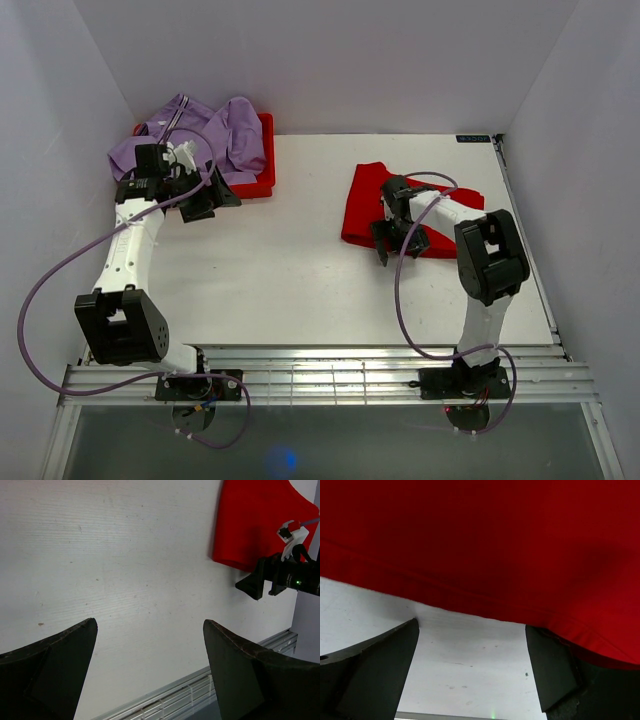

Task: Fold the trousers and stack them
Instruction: Neatly place the folded trousers to the corner

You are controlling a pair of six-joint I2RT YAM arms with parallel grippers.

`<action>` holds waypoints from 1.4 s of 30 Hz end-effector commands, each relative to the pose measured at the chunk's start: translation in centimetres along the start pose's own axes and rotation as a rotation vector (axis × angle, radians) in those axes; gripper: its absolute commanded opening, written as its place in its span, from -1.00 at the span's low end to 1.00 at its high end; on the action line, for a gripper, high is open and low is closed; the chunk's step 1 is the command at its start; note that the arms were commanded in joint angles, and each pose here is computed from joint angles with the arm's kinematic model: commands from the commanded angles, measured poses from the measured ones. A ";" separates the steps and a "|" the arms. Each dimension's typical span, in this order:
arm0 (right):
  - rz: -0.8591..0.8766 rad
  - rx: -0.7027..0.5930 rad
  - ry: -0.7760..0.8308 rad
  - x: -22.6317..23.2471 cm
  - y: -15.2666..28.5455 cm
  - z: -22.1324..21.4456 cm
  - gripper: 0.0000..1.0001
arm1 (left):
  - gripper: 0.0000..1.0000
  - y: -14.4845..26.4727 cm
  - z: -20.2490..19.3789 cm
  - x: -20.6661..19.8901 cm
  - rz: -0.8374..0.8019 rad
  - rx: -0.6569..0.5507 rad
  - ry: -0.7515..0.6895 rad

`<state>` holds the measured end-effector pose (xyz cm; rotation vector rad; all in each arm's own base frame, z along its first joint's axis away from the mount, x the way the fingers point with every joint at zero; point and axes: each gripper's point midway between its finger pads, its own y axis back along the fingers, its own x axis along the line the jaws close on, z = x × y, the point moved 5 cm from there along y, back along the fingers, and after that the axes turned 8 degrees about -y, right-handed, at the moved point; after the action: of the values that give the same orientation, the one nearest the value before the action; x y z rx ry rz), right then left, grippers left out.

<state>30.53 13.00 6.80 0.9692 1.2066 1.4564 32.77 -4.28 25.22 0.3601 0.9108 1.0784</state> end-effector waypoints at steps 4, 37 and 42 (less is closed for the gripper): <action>-0.117 -0.024 -0.200 -2.1 -2.8 4.0 0.80 | 0.96 1.6 -0.1 -0.4 -0.017 -0.025 -0.001; -0.021 -0.188 -0.336 -10.6 -8.6 15.8 0.82 | 0.96 0.6 -1.0 2.0 -0.030 -0.009 0.031; 0.001 -0.204 -0.291 -10.5 -7.4 16.0 0.80 | 0.96 0.5 -0.7 2.0 -0.034 -0.012 0.020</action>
<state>50.55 6.28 6.54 0.9293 0.7558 1.3653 31.82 -2.46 23.36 0.3473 0.9757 1.0774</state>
